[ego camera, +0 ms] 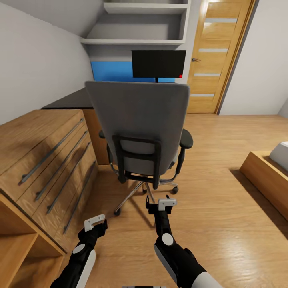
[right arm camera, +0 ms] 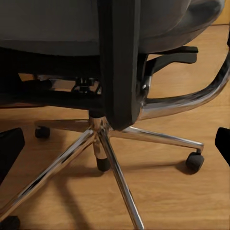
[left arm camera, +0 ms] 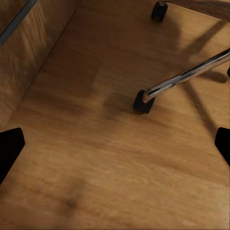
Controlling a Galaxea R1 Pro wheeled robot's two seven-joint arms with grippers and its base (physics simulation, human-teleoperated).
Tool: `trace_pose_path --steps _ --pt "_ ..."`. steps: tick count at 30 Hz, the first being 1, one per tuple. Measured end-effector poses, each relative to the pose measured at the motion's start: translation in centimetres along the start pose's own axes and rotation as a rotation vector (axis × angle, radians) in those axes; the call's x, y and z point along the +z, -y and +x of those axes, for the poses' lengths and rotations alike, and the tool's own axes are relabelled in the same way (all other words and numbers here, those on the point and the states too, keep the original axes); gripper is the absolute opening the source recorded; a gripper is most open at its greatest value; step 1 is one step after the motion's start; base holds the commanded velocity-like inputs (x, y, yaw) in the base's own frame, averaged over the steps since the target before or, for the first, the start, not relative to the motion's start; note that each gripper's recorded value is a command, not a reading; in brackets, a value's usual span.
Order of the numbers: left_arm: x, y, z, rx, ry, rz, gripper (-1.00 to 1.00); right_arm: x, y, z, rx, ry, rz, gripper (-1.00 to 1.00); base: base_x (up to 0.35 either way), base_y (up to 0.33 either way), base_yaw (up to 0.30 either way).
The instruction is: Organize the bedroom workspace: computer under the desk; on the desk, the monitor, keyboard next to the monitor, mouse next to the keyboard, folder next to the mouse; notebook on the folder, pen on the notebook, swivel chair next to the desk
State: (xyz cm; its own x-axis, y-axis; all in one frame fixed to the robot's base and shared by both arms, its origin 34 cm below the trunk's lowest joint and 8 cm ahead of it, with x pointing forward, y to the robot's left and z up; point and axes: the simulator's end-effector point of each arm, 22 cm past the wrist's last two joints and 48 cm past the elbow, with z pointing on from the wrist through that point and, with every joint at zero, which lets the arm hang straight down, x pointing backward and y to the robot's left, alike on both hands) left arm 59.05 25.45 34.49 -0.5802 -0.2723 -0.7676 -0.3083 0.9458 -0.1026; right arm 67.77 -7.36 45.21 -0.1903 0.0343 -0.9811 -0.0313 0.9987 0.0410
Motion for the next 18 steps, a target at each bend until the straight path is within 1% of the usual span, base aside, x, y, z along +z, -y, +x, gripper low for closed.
trace_pose_path --steps 9,18 --pt "-0.01 0.01 0.00 0.000 0.000 0.000 1.00 -0.01 0.00 0.00 0.000 0.000 0.000 1.00 0.008 0.027 0.000" --pt "-0.02 0.04 -0.01 0.002 0.000 0.000 1.00 0.00 0.03 -0.03 0.000 0.001 0.000 1.00 0.169 0.004 0.000"
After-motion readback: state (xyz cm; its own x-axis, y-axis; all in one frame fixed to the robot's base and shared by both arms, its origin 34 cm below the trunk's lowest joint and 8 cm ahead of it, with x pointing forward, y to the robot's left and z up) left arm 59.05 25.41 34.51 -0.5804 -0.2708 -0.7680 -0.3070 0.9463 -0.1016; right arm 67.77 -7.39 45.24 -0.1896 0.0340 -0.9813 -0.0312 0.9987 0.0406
